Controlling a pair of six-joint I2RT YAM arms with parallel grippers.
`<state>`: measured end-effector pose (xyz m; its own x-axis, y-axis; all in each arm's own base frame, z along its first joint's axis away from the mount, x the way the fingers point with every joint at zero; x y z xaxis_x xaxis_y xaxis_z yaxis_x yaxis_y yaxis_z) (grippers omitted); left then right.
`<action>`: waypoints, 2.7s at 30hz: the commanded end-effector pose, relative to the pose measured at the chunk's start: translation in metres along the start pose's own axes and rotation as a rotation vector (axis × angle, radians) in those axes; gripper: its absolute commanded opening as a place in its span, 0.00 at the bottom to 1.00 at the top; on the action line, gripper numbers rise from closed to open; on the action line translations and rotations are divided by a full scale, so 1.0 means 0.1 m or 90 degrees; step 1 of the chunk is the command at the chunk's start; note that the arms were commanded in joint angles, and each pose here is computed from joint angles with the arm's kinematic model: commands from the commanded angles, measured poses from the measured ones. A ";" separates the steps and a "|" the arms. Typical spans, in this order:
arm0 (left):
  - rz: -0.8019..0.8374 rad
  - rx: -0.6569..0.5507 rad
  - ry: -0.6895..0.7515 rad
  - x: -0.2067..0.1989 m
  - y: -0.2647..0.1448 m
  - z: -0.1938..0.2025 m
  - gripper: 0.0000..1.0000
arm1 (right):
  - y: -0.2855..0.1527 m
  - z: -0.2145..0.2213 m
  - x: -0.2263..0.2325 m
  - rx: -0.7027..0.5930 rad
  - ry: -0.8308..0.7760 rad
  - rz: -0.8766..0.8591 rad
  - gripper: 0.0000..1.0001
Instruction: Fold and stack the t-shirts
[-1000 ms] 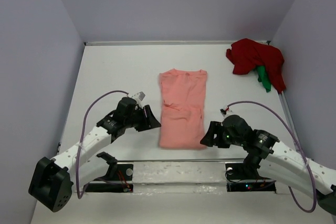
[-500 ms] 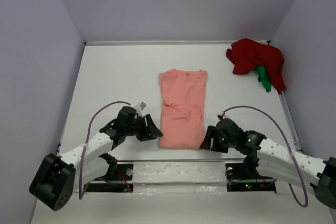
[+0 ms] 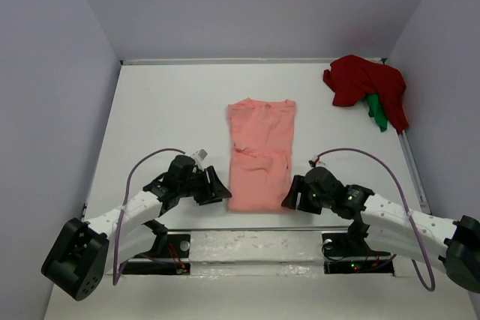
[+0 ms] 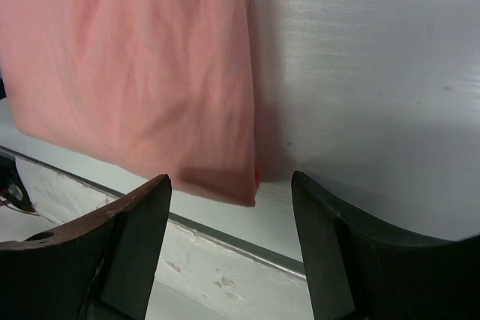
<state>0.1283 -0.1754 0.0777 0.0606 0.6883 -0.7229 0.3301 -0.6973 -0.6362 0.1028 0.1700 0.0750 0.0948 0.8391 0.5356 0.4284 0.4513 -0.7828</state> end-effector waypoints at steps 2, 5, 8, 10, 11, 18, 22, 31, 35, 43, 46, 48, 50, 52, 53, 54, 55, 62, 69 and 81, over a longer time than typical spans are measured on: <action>0.018 0.022 -0.016 0.04 0.04 0.10 0.58 | 0.17 -0.01 0.12 -0.007 0.026 -0.037 0.71; 0.038 0.019 -0.017 0.01 0.06 0.11 0.58 | 0.28 0.03 0.08 0.003 0.032 -0.028 0.70; 0.071 0.014 -0.004 -0.03 0.08 0.10 0.58 | 0.30 0.04 0.05 -0.001 0.042 -0.034 0.70; 0.089 0.021 -0.019 -0.05 0.08 0.13 0.58 | 0.29 0.04 0.05 -0.002 0.040 -0.034 0.70; 0.092 0.027 -0.019 -0.04 0.09 0.16 0.58 | 0.27 0.03 0.04 -0.006 0.044 -0.025 0.70; 0.102 0.050 -0.025 -0.09 0.10 0.20 0.58 | 0.15 -0.04 0.09 -0.028 0.048 -0.031 0.70; 0.105 0.056 -0.023 -0.19 0.09 0.20 0.58 | 0.04 -0.11 0.15 -0.047 0.047 -0.033 0.70; 0.080 0.072 -0.030 -0.16 0.12 0.26 0.58 | 0.02 -0.12 0.12 -0.040 0.053 0.009 0.70; 0.075 0.074 -0.035 -0.13 0.13 0.28 0.58 | 0.01 -0.11 0.09 -0.042 0.062 0.008 0.70; 0.067 0.083 -0.031 -0.12 0.13 0.29 0.58 | 0.00 -0.09 0.06 -0.038 0.069 0.017 0.70; 0.060 0.089 -0.033 -0.13 0.14 0.28 0.58 | 0.06 -0.05 0.05 -0.021 0.069 0.024 0.70; 0.045 0.088 -0.034 -0.11 0.15 0.27 0.58 | 0.10 -0.03 0.07 -0.014 0.074 0.011 0.70; 0.036 0.084 -0.032 -0.09 0.16 0.26 0.58 | 0.18 0.03 0.01 -0.001 0.075 0.016 0.70; 0.032 0.084 -0.033 -0.08 0.16 0.26 0.58 | 0.22 0.05 -0.02 0.008 0.073 0.024 0.70; 0.031 0.085 -0.034 -0.08 0.17 0.27 0.58 | 0.24 0.06 -0.04 0.011 0.071 0.031 0.70; 0.031 0.086 -0.033 -0.08 0.17 0.27 0.58 | 0.27 0.07 -0.05 0.016 0.069 0.035 0.70; 0.030 0.084 -0.034 -0.07 0.17 0.26 0.58 | 0.27 0.08 -0.05 0.019 0.070 0.034 0.70; 0.031 0.086 -0.034 -0.07 0.18 0.27 0.58 | 0.21 0.08 -0.02 0.011 0.082 0.028 0.70; 0.031 0.093 -0.033 -0.07 0.19 0.27 0.57 | 0.16 0.12 -0.03 0.012 0.089 0.038 0.69; 0.030 0.099 -0.029 -0.05 0.19 0.29 0.57 | 0.13 0.35 -0.05 0.019 0.077 0.095 0.69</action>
<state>0.1056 -0.1956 0.0583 -0.0019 0.6501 -0.7599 0.1867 -0.7463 -0.6389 0.0921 0.2002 0.0713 0.2001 0.7856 0.5854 0.4130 0.4742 -0.7775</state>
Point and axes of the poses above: each gripper's point midway between its finger pads, its own y axis out along the fingers, its own x axis along the line the jaws close on, z = x × y, the point moved 5 cm from there along -y, back along the fingers, and after that the axes turned 4 degrees about y, right-handed, at the moved point
